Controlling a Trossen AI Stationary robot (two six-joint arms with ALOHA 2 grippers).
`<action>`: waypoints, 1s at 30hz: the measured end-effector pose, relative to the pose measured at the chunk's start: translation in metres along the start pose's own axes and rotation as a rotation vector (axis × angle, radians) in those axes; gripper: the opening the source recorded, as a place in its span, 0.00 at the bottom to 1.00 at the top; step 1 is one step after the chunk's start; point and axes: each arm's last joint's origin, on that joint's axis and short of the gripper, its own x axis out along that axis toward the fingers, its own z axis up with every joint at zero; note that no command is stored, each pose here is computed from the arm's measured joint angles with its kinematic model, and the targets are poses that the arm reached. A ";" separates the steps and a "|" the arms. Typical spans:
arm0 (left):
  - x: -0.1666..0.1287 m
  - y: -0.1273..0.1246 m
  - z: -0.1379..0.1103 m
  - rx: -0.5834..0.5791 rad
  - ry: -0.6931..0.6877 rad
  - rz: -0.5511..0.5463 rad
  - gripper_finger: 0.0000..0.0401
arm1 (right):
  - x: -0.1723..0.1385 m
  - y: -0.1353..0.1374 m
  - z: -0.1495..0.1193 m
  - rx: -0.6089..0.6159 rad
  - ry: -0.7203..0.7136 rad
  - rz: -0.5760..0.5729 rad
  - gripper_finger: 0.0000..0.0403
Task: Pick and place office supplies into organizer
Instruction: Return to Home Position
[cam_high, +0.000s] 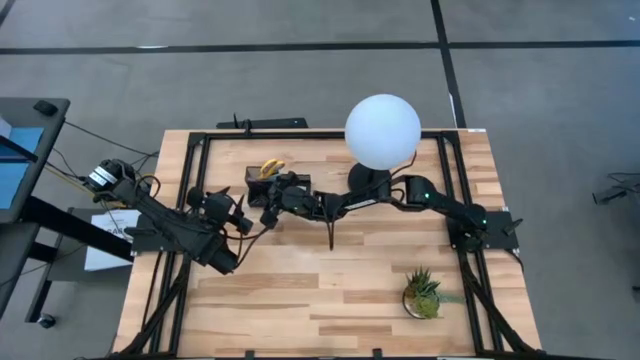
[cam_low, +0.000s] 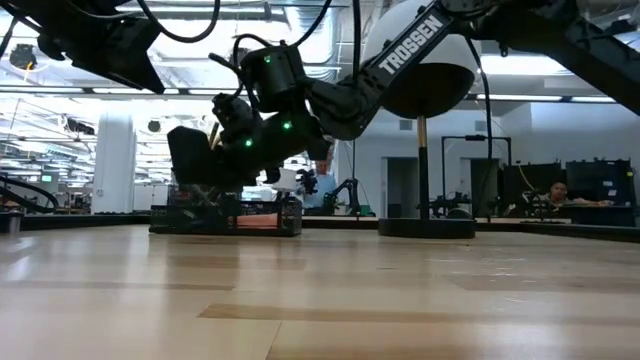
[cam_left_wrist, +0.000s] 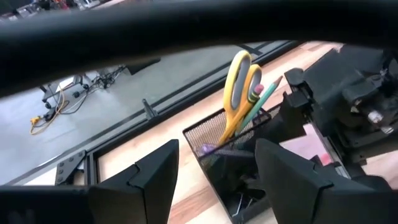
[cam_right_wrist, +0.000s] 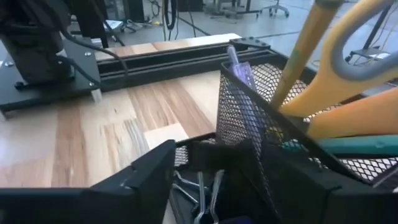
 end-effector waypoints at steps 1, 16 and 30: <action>0.000 0.000 0.000 0.000 0.006 0.001 0.52 | 0.000 0.000 0.001 0.001 -0.002 0.000 0.59; -0.001 0.001 -0.004 0.157 0.154 0.022 0.52 | -0.026 0.030 0.026 -0.061 0.054 0.188 0.54; -0.017 0.039 0.016 0.143 -0.016 -0.175 0.52 | -0.202 0.029 0.151 -0.234 0.355 0.126 0.51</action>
